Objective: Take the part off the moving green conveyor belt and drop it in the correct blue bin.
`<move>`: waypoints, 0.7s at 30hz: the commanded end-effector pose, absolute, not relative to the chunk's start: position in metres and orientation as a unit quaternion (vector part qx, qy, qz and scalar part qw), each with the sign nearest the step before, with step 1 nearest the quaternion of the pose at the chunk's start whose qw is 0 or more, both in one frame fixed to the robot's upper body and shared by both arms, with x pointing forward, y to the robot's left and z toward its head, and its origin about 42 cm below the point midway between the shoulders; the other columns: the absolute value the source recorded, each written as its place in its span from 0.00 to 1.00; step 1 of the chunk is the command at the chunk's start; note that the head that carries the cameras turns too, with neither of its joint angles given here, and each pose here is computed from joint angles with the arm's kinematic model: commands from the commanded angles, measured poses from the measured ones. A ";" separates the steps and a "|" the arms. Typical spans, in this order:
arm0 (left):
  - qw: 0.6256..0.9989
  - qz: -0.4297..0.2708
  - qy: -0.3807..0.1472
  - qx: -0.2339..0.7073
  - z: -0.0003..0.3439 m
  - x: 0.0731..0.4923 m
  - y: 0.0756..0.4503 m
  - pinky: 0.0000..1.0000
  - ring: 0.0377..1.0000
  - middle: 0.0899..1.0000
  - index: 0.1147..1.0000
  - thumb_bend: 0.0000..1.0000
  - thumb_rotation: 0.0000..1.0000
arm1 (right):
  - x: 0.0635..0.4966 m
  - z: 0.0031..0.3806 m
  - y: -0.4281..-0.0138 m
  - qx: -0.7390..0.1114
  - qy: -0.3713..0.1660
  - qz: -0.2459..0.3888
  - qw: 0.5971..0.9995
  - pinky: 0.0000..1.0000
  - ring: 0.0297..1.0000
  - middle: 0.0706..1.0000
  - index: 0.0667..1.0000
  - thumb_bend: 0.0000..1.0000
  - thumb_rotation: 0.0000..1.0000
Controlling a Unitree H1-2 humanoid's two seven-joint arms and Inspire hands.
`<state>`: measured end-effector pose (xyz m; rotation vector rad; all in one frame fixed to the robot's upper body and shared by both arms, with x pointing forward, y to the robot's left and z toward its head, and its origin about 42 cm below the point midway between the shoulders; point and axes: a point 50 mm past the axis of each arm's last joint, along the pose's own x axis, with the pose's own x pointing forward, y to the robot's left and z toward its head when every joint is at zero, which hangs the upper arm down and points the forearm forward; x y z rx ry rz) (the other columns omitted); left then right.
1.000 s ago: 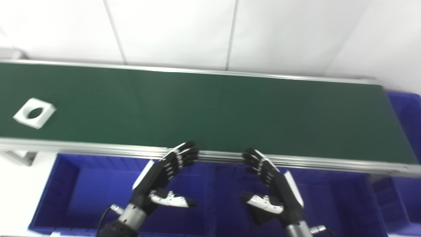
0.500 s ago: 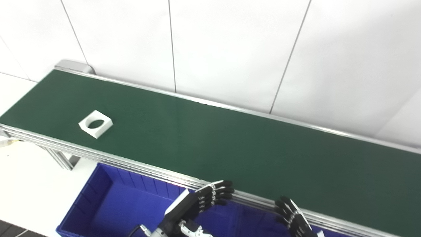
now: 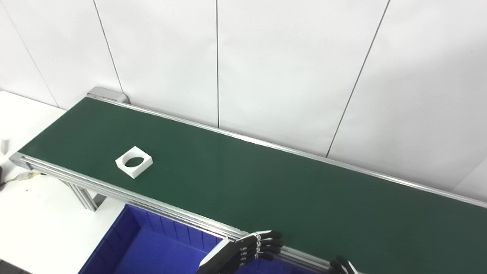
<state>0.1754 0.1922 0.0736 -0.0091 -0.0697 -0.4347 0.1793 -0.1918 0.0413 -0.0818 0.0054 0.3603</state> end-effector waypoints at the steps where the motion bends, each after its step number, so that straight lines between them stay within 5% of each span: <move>1: 0.974 -0.215 -0.067 0.009 0.091 0.182 0.196 0.78 0.80 0.80 0.81 0.99 0.16 | 0.182 0.051 -0.189 -0.031 -0.039 0.183 0.982 0.85 0.88 0.88 0.92 0.80 0.44; 14: 0.964 -0.189 -0.143 0.118 0.176 0.198 0.220 0.77 0.81 0.81 0.82 0.93 0.26 | 0.183 0.051 -0.187 -0.024 -0.039 0.182 0.982 0.85 0.88 0.89 0.93 0.80 0.44; 21: 0.948 -0.164 -0.178 0.204 0.212 0.214 0.236 0.76 0.81 0.85 0.86 0.86 0.18 | 0.184 0.050 -0.185 -0.020 -0.040 0.183 0.982 0.86 0.89 0.90 0.93 0.79 0.44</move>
